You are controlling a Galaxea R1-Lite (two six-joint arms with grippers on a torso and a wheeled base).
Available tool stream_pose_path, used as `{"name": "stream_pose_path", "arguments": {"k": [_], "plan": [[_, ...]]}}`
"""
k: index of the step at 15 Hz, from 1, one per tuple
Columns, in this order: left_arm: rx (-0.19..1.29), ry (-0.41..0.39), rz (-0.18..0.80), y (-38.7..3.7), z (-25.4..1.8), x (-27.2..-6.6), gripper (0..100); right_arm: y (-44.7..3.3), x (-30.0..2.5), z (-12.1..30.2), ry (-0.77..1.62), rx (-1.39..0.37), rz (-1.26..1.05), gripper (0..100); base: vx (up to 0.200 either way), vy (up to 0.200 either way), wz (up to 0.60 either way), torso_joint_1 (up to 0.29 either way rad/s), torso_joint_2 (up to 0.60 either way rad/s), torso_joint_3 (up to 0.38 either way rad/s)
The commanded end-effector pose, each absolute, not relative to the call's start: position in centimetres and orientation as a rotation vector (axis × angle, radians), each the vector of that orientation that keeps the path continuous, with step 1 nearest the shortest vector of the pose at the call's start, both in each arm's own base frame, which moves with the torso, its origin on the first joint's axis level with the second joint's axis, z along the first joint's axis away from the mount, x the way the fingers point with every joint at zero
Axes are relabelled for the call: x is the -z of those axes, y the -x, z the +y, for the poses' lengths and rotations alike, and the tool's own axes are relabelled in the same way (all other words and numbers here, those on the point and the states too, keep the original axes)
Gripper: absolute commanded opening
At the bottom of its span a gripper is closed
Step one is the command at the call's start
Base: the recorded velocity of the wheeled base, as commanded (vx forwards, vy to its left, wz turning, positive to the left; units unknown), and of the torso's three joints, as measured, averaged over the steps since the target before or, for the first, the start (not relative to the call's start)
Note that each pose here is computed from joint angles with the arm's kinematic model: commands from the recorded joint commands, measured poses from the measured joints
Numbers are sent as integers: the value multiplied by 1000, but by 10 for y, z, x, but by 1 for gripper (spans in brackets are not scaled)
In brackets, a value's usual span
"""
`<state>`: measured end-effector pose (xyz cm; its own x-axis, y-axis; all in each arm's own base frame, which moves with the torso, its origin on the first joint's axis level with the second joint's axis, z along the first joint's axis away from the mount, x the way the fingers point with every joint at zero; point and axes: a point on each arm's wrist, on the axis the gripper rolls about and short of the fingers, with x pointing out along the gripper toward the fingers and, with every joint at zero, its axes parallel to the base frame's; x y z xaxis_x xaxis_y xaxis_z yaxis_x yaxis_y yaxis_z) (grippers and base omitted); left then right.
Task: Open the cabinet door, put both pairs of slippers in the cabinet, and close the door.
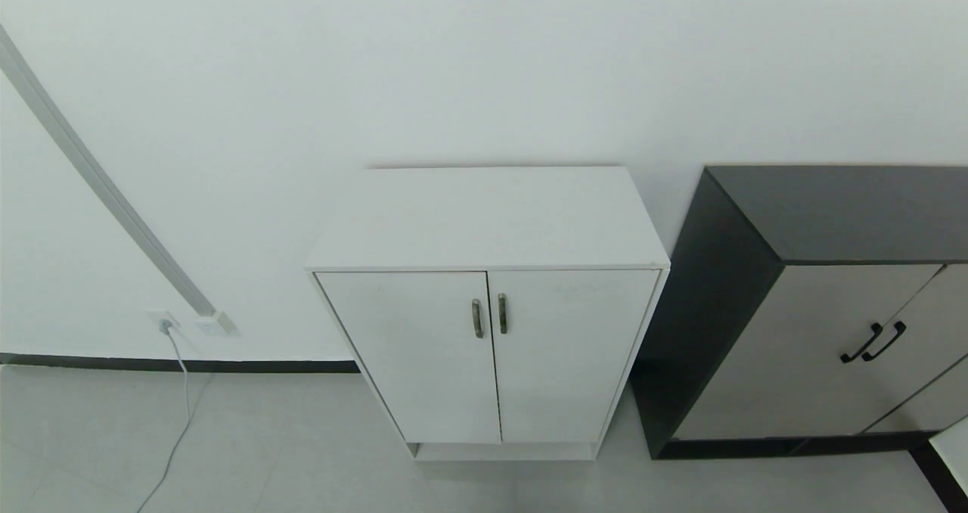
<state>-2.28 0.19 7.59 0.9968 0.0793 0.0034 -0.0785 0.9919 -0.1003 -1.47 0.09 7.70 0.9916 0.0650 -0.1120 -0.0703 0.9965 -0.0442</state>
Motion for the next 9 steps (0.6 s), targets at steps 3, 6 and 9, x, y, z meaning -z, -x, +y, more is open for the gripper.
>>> {"name": "stream_pose_path", "arguments": {"k": [3, 6, 9], "plan": [[-78, 100, -7, 23, 2, -76, 0, 23, -75, 1, 44, -49, 4, 0, 0, 0, 0, 0, 0, 0], [-78, 100, -7, 23, 2, -76, 0, 23, -76, 1, 9, -46, 1, 0, 0, 0, 0, 0, 0, 0], [-76, 101, -7, 23, 2, -76, 0, 23, -76, 0, -32, -15, -4, 0, 0, 0, 0, 0, 0, 0]]}}
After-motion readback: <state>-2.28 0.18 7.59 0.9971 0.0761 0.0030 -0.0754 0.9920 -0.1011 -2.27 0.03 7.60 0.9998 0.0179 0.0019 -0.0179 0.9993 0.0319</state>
